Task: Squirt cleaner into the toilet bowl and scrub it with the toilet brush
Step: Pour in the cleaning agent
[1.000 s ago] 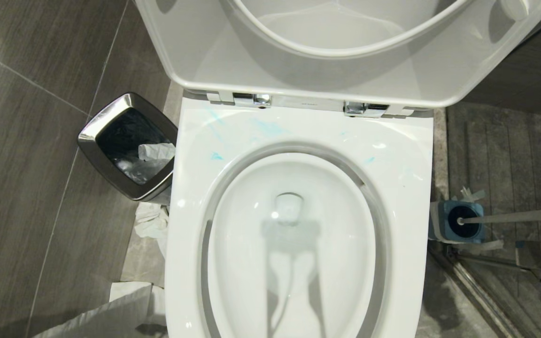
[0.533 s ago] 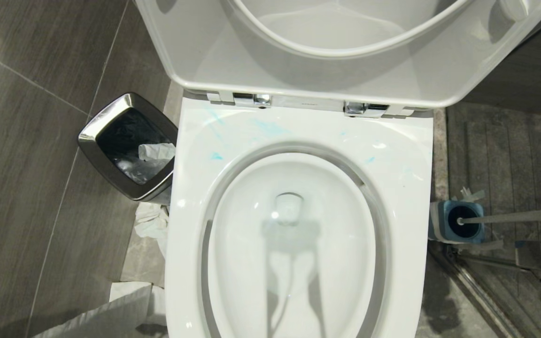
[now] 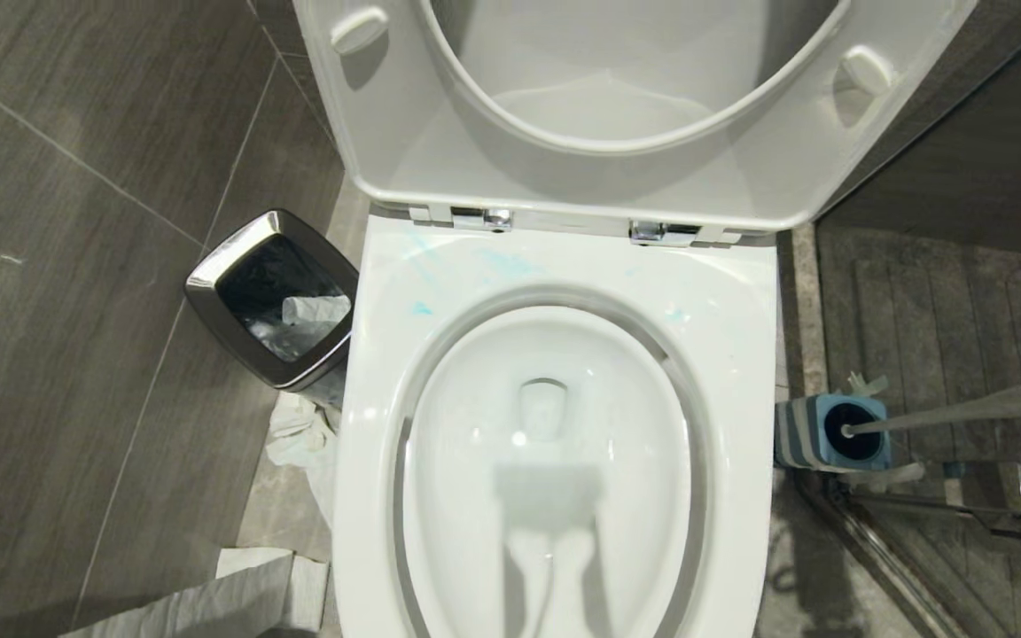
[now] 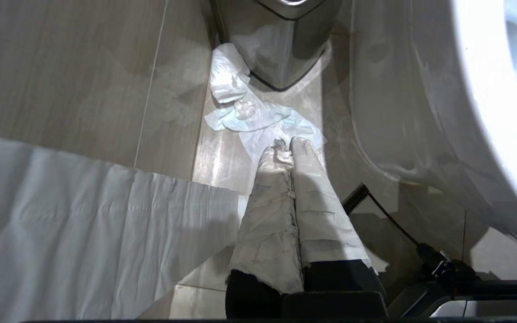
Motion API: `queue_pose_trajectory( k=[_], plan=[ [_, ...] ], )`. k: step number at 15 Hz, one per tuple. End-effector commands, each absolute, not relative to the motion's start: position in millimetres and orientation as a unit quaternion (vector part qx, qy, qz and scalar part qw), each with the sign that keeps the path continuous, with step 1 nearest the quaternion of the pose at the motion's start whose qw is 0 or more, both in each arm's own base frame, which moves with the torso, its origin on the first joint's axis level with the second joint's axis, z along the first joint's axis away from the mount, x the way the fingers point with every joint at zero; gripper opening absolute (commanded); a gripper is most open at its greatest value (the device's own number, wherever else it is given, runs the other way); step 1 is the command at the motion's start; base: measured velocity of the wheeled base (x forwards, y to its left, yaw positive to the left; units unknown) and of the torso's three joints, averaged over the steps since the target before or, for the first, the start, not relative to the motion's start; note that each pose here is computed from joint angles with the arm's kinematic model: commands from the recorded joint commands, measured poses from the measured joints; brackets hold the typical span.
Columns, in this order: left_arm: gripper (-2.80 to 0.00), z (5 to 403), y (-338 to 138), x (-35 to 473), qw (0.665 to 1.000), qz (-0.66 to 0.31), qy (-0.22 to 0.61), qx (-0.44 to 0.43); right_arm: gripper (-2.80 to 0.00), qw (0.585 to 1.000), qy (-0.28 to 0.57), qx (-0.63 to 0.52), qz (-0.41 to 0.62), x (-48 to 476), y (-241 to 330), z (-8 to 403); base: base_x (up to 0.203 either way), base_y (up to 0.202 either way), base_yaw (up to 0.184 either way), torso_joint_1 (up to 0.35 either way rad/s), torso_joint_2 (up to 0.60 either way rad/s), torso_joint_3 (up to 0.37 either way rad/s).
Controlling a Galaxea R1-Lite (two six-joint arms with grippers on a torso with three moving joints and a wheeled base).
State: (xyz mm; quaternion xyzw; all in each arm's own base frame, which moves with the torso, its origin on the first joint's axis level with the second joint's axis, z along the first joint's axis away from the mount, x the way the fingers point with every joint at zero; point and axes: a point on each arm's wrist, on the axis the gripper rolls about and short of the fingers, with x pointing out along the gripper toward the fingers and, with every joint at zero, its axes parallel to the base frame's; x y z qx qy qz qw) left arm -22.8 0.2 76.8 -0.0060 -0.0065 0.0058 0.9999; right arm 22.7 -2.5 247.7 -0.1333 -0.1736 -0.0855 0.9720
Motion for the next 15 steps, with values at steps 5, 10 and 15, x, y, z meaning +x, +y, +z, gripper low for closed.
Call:
queue_pose_trajectory(
  k=[5, 10, 15],
  plan=[
    [-2.80, 75, 0, -22, 1.000, 0.006, -0.003, -0.006, -2.80, 0.972, -0.171, -0.136, -0.082, 29, -2, 253, 0.000, 0.000, 0.000, -0.006, 0.00, 0.202],
    [-2.80, 75, 0, -22, 1.000, 0.006, -0.003, -0.006, -2.80, 0.974, -0.161, -0.137, -0.080, 40, 0, 260, 0.000, 0.000, 0.000, 0.000, 0.00, 0.204],
    [-2.80, 75, 0, -22, 1.000, 0.006, -0.003, -0.006, -2.80, 0.975, -0.153, -0.137, -0.079, 47, 1, 263, 0.000, 0.000, 0.000, 0.000, 0.00, 0.203]
  ],
)
